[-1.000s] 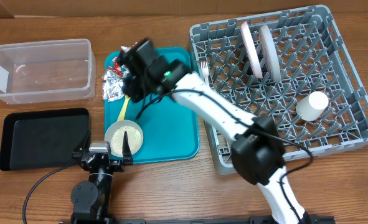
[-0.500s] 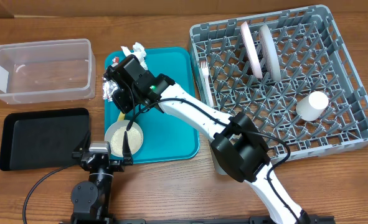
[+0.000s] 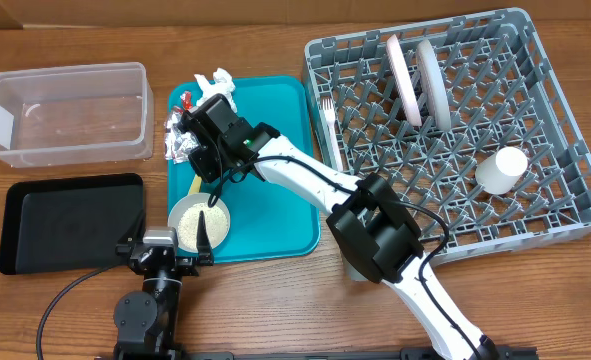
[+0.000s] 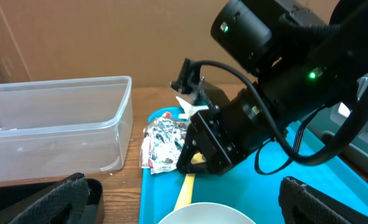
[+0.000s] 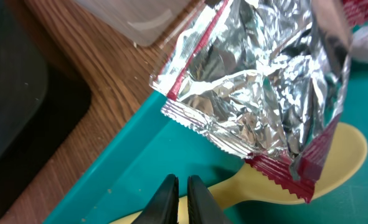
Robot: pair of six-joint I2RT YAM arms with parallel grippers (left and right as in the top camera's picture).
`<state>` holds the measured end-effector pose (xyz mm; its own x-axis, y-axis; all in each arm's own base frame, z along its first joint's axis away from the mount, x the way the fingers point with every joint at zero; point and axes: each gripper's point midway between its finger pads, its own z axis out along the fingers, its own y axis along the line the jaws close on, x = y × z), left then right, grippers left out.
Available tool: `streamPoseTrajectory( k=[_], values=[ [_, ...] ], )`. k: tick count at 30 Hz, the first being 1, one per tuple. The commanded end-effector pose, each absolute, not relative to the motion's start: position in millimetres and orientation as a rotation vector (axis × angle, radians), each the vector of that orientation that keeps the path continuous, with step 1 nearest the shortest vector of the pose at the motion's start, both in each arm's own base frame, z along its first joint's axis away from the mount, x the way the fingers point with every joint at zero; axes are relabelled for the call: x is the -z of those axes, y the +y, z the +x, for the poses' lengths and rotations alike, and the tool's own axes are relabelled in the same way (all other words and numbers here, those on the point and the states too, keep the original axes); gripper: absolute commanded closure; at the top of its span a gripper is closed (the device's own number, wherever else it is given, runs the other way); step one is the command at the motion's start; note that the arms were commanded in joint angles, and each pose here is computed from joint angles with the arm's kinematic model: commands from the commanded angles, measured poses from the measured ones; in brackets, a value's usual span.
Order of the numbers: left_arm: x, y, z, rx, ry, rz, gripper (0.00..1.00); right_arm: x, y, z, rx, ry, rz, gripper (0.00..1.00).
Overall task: Sort waste into correct bins and load items into the dishwasher rack
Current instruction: 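Move the right gripper back over the yellow spoon on the tray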
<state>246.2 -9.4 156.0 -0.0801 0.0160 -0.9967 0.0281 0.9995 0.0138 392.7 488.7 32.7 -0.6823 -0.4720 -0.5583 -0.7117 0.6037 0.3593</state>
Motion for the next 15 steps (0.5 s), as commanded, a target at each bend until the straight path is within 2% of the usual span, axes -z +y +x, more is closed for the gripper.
streamPoseTrajectory(
  k=[1, 9, 15],
  values=[
    [-156.5, -9.4, 246.0, 0.005, 1.645, 0.042, 0.0, -14.3, 484.8, 395.4, -0.79, 2.45, -0.95, 0.91],
    [-156.6, -9.4, 246.1, 0.005, 1.644, 0.042, 0.0, 0.6, 453.3, 414.0, -0.551, 2.521, -0.87, 0.9],
    [-156.6, -9.4, 246.1, 0.005, 1.644, 0.042, 0.0, -16.5, 422.2, 426.7, -0.476, 2.57, -0.81, 0.9]
  ],
)
